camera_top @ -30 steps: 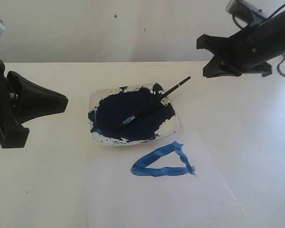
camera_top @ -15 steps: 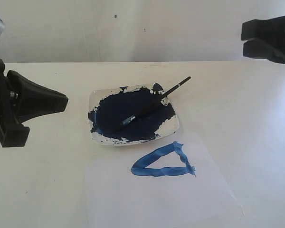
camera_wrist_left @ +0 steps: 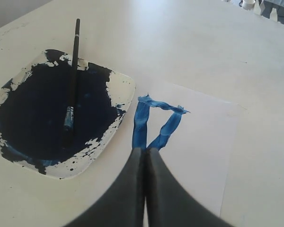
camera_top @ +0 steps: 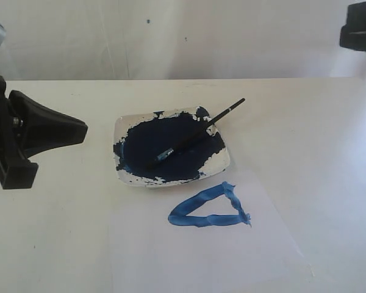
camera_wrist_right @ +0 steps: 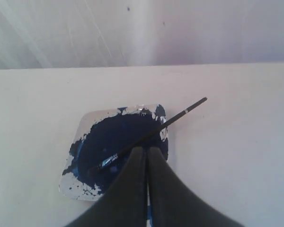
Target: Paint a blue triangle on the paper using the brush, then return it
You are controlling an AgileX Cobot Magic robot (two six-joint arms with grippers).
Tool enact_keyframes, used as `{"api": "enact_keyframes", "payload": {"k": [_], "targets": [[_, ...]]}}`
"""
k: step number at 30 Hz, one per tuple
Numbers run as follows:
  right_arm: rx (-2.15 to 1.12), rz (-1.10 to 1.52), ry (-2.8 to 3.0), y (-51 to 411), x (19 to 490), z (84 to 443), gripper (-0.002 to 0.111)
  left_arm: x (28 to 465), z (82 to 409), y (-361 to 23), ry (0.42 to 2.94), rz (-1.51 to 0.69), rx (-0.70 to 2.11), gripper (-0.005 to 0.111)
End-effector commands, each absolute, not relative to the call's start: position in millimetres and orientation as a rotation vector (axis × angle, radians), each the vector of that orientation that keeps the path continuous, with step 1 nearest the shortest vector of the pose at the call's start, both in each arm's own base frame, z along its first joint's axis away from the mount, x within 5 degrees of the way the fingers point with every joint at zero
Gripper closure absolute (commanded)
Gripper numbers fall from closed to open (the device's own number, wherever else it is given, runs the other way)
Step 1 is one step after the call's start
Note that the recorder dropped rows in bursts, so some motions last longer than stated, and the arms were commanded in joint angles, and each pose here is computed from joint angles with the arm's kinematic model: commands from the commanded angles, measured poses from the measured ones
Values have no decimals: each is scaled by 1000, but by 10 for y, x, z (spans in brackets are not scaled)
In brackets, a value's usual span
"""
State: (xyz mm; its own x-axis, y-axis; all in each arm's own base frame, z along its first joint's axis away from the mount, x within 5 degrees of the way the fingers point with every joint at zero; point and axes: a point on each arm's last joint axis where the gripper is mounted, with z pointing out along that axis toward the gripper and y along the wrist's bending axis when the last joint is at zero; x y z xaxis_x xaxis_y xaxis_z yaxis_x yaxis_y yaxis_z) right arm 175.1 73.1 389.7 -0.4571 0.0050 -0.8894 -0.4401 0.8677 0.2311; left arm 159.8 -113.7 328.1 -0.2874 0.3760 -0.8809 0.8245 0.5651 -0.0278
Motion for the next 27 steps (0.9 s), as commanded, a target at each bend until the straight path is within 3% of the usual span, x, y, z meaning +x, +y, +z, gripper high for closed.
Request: {"api": "enact_keyframes", "payload": {"k": [1, 4, 8, 19, 27], "targets": [[-351, 420, 1816, 506, 1137, 3969, 108, 1581, 3278, -1135, 1890, -640, 961, 107], [-317, 346, 1676, 328, 649, 3796, 108, 1581, 3278, -1135, 1890, -640, 961, 107], [-324, 314, 1648, 274, 469, 3586, 108, 1581, 3278, -1135, 1890, -640, 961, 107], [-242, 230, 1640, 184, 494, 3081, 108, 1581, 3278, -1135, 1890, -640, 961, 107], [-186, 161, 1707, 108, 488, 2344, 108, 1581, 3278, -1135, 1890, -640, 961, 107]]}}
